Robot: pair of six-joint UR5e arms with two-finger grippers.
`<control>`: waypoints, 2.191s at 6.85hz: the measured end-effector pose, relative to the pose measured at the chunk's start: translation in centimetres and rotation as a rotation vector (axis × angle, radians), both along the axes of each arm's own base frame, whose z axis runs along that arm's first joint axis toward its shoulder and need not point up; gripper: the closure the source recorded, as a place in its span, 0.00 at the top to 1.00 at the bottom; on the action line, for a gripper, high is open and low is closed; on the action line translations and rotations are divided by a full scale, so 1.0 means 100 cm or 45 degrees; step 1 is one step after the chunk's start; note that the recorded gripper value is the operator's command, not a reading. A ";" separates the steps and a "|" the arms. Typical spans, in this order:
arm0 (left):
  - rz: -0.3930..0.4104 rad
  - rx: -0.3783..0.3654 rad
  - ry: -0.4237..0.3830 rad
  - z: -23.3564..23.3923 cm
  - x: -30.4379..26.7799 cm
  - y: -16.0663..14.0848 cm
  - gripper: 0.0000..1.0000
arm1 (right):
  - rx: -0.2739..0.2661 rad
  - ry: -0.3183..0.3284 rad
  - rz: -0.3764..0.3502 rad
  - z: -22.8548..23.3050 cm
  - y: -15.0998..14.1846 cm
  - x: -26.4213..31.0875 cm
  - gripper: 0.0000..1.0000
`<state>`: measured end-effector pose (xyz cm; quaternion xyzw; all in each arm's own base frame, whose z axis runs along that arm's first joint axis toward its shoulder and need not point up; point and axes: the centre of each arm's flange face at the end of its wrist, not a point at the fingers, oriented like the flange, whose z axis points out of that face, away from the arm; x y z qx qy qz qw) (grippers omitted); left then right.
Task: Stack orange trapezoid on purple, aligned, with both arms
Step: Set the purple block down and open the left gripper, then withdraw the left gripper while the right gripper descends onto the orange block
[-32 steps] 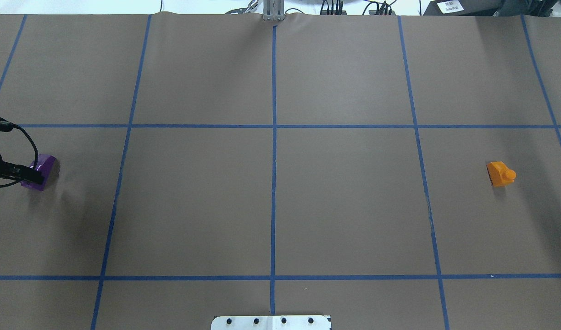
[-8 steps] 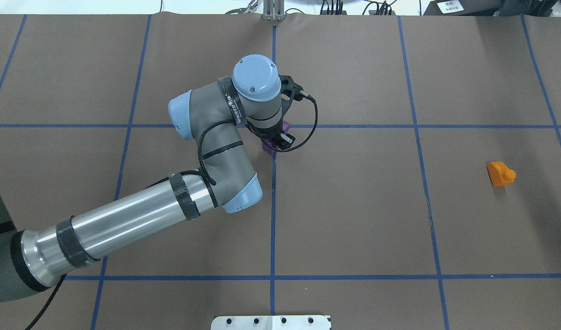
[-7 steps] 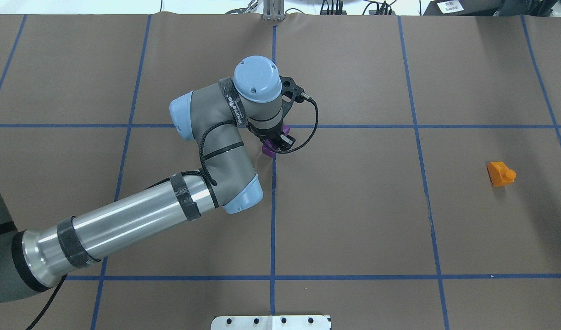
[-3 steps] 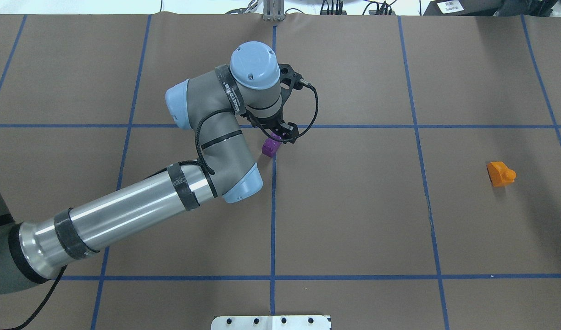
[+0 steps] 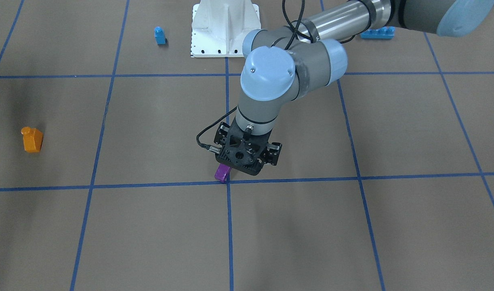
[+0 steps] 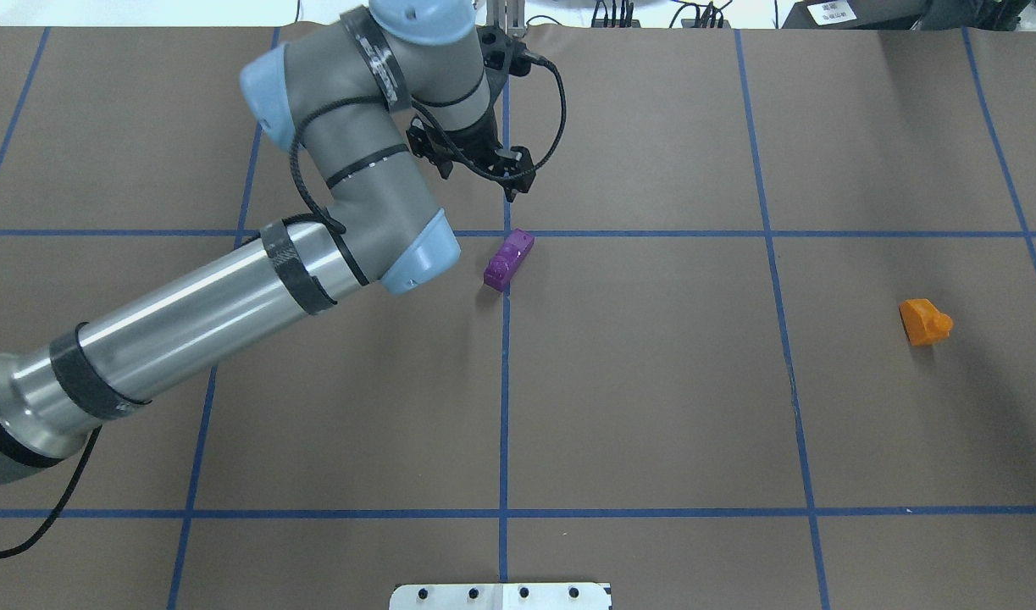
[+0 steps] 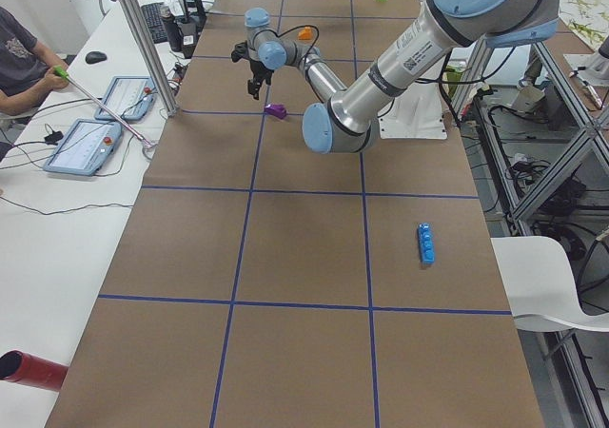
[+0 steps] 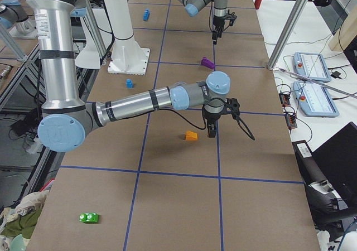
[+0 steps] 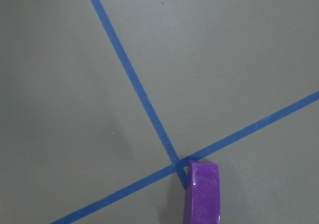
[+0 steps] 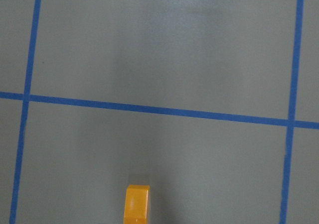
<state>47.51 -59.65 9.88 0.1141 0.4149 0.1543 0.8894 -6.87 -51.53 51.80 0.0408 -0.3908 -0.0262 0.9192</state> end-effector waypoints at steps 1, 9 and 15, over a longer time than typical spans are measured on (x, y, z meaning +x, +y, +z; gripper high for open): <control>-0.016 -0.012 -0.024 0.001 -0.037 0.008 1.00 | 0.023 -0.001 0.027 0.005 0.012 -0.032 1.00; 0.015 0.121 -0.133 0.118 -0.183 0.037 1.00 | -0.057 0.042 -0.095 0.084 0.062 -0.144 0.99; 0.024 0.127 -0.139 0.122 -0.185 0.037 1.00 | -0.095 0.046 -0.108 0.097 0.054 -0.153 0.00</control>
